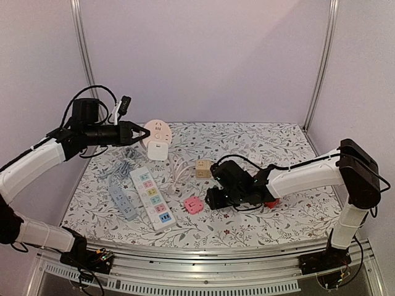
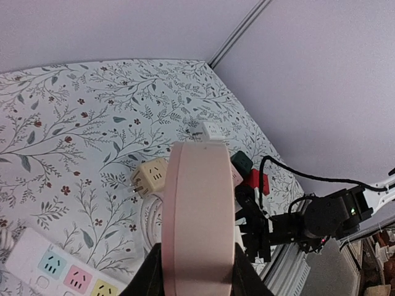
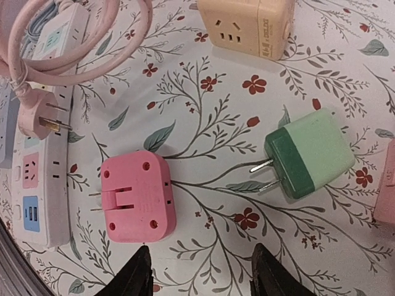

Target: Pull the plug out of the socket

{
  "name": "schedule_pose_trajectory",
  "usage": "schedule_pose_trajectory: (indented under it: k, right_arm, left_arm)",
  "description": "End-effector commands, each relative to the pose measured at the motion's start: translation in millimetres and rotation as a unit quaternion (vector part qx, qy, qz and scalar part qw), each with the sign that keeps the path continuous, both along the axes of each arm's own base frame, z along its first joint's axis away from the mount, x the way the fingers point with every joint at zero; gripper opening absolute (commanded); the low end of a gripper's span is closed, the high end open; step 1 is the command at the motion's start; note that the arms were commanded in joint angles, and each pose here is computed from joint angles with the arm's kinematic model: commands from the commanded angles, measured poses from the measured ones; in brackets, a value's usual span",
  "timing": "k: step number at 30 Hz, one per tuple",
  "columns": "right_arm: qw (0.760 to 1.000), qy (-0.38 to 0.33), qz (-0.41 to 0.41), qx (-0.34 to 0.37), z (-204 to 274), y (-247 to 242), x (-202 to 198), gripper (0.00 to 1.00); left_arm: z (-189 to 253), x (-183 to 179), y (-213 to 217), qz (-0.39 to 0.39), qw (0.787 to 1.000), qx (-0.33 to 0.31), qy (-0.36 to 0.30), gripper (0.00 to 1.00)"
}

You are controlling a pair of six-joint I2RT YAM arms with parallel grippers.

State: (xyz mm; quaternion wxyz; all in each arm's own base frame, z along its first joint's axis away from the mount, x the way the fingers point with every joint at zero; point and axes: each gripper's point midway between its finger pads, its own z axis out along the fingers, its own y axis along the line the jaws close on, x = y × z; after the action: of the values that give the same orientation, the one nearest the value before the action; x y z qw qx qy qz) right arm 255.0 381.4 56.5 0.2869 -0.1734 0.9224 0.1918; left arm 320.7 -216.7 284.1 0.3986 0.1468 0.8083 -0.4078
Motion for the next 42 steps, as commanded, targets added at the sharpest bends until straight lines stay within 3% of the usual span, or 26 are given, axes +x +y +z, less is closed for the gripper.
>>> schedule_pose_trajectory:
  k: [1,7,13,16,21,33,42]
  right_arm:
    - [0.996,-0.086,0.034,0.006,55,-1,-2,0.54]
    - [0.957,-0.264,0.112,-0.052,132,17,-36,0.65]
    - [0.924,-0.352,0.134,-0.06,173,37,-51,0.73]
    - [0.902,-0.392,0.142,-0.108,180,47,-50,0.77]
    - [0.877,-0.425,0.15,-0.167,180,65,-43,0.84]
    - [0.846,-0.446,0.201,-0.214,162,98,-52,0.9]
    - [0.833,-0.457,0.145,-0.277,162,84,-36,0.95]
  left_arm:
    - [-3,4,-12,-0.021,0.999,-0.014,0.025,0.0]
    - [-32,-12,-49,-0.08,0.993,-0.003,0.085,0.0]
    - [-44,-31,-75,-0.129,0.986,0.002,0.109,0.0]
    - [-49,-39,-86,-0.158,0.979,-0.005,0.13,0.0]
    - [-54,-50,-97,-0.184,0.972,-0.007,0.147,0.0]
    - [-53,-54,-100,-0.188,0.972,0.003,0.142,0.0]
    - [-54,-56,-101,-0.188,0.972,0.01,0.139,0.0]
